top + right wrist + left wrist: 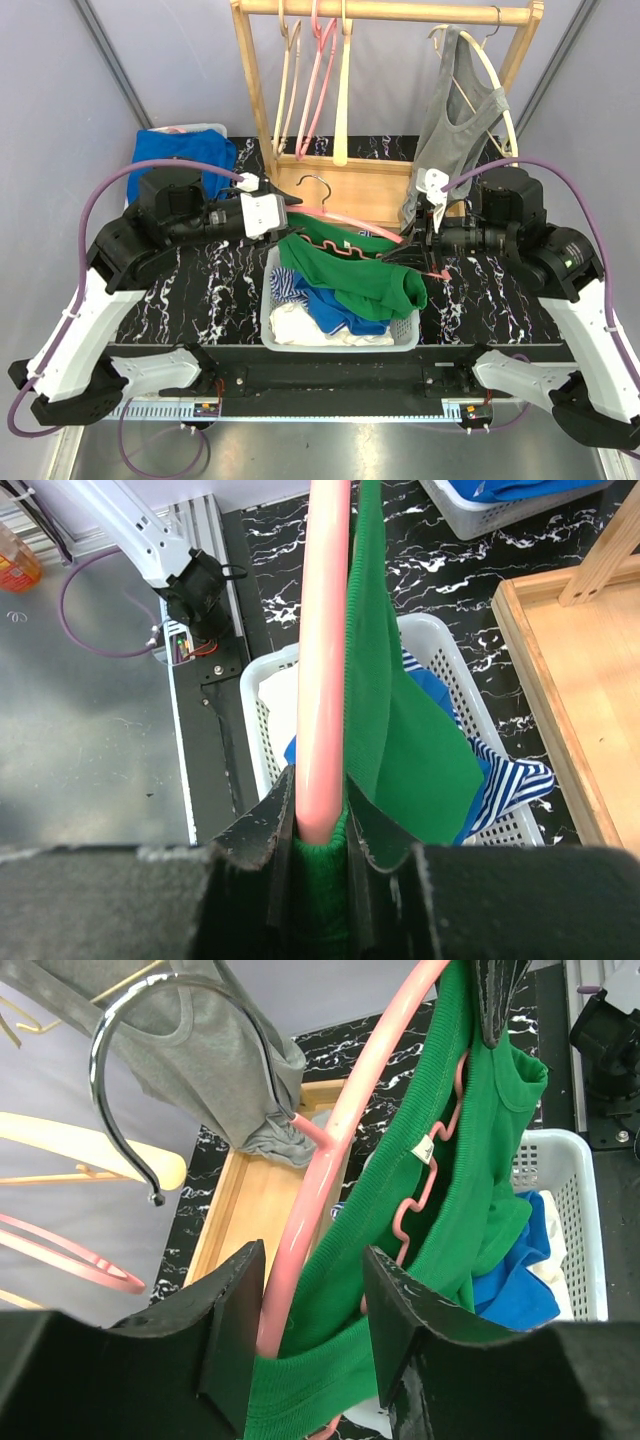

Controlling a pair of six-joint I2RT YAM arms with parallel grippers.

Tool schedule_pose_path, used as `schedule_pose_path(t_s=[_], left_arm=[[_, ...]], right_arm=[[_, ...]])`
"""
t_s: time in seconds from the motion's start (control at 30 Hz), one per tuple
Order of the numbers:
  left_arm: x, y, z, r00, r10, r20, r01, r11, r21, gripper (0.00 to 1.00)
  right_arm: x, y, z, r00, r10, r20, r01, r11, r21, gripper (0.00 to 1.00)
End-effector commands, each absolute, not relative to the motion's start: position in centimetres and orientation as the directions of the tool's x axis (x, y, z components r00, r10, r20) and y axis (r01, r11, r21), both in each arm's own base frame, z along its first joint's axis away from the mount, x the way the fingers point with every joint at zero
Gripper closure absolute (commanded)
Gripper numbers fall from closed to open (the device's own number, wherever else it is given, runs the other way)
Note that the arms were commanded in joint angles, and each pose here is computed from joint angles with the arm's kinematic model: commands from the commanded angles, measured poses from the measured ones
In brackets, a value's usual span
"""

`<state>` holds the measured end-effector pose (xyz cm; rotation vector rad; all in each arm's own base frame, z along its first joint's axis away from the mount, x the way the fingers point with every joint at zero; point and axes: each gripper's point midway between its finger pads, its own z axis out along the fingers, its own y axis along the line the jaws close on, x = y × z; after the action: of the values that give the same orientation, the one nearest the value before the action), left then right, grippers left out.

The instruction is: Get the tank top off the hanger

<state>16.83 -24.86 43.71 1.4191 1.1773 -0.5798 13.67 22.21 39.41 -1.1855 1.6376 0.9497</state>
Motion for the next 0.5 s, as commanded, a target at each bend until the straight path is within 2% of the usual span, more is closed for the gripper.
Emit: schedule_pose_path(t_s=[0.0,0.1,0.2,0.23,0.3,0.33,0.43,0.47], left_arm=[[16.3,-24.7,44.8,0.417,0.289,-0.862,0.87,0.148,0.471,0.54],[16.3,-24.7,44.7,0.417,0.291,-0.861,0.87,0.144,0.471,0.56],[16.3,-24.7,44.7,0.424,0.29,-0.858,0.868,0.142,0.476,0.72],[16.4,-24.7,44.5,0.42,0.297,-0.858,0.869,0.142,0.474,0.82],[16.5,-24.6,44.4,0.423,0.301,-0.855,0.866,0.145,0.479,0.9],[16.5,-24.6,44.3,0.423,0.304,-0.854,0.865,0.147,0.48,0.97],[16.5,-24.4,43.9,0.422,0.312,-0.851,0.863,0.15,0.483,1.0],[16.5,-24.4,43.9,0.421,0.312,-0.852,0.863,0.15,0.482,1.0]], right_arm=[[13.3,22.9,44.4,0.031,-0.16,-0.987,-0.978,0.199,-0.063,1.0],[13.5,23.5,44.3,0.018,-0.157,-0.988,-0.983,0.179,-0.046,1.0],[14.0,24.0,44.5,0.021,-0.138,-0.99,-0.983,0.178,-0.045,1.0],[14.1,24.0,44.5,0.018,-0.132,-0.991,-0.982,0.187,-0.042,1.0],[14.3,24.2,44.8,0.037,-0.109,-0.993,-0.98,0.189,-0.057,1.0],[14.4,24.2,44.9,0.037,-0.103,-0.994,-0.98,0.19,-0.057,1.0],[14.7,24.5,45.2,0.05,-0.084,-0.995,-0.979,0.194,-0.066,1.0],[14.9,24.6,45.4,0.058,-0.074,-0.996,-0.977,0.199,-0.072,0.95]])
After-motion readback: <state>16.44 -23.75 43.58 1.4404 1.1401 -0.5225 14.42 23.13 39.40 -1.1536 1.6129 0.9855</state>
